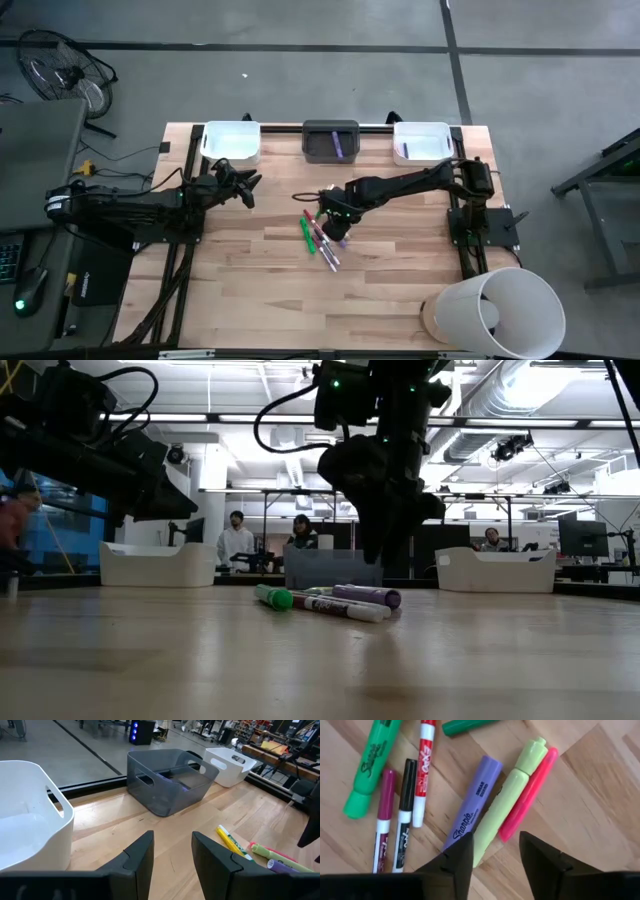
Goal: Pick & Place Markers
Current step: Put the light green marker pen into the black bin
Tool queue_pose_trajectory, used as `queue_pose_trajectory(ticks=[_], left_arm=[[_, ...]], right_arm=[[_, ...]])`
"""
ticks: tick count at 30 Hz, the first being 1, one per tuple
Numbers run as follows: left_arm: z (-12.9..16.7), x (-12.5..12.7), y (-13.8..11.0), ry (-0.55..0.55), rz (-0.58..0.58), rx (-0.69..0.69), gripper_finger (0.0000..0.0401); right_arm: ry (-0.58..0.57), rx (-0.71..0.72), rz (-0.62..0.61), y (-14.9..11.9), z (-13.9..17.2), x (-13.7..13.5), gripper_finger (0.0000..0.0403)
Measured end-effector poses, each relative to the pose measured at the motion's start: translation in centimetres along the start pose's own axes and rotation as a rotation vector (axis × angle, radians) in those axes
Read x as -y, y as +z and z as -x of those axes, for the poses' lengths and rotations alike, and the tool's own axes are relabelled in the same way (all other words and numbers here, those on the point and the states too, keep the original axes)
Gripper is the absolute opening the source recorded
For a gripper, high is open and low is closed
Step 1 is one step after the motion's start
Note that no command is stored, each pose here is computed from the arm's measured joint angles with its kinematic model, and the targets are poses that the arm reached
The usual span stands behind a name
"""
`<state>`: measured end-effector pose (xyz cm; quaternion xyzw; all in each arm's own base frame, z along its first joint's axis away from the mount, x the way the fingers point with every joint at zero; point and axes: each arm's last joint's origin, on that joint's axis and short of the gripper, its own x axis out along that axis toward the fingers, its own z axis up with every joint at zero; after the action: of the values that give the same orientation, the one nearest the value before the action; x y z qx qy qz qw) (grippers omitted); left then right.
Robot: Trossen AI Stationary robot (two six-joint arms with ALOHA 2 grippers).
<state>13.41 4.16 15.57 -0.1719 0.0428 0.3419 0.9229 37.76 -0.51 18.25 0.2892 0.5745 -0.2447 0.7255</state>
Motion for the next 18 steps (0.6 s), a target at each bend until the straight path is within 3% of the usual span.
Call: queue_pose_trajectory(ticks=[5, 18], left_arm=[[0.0, 0.0, 0.0, 0.000, 0.000, 0.000, 0.0131], [0.0, 0.0, 0.0, 0.000, 0.000, 0.000, 0.0131]], right_arm=[[-0.012, 0.018, -0.023, 0.1, 0.0, 0.0, 0.0173], [-0.068, 0.019, -0.069, -1.2, -0.7, -0.9, 0.0174]])
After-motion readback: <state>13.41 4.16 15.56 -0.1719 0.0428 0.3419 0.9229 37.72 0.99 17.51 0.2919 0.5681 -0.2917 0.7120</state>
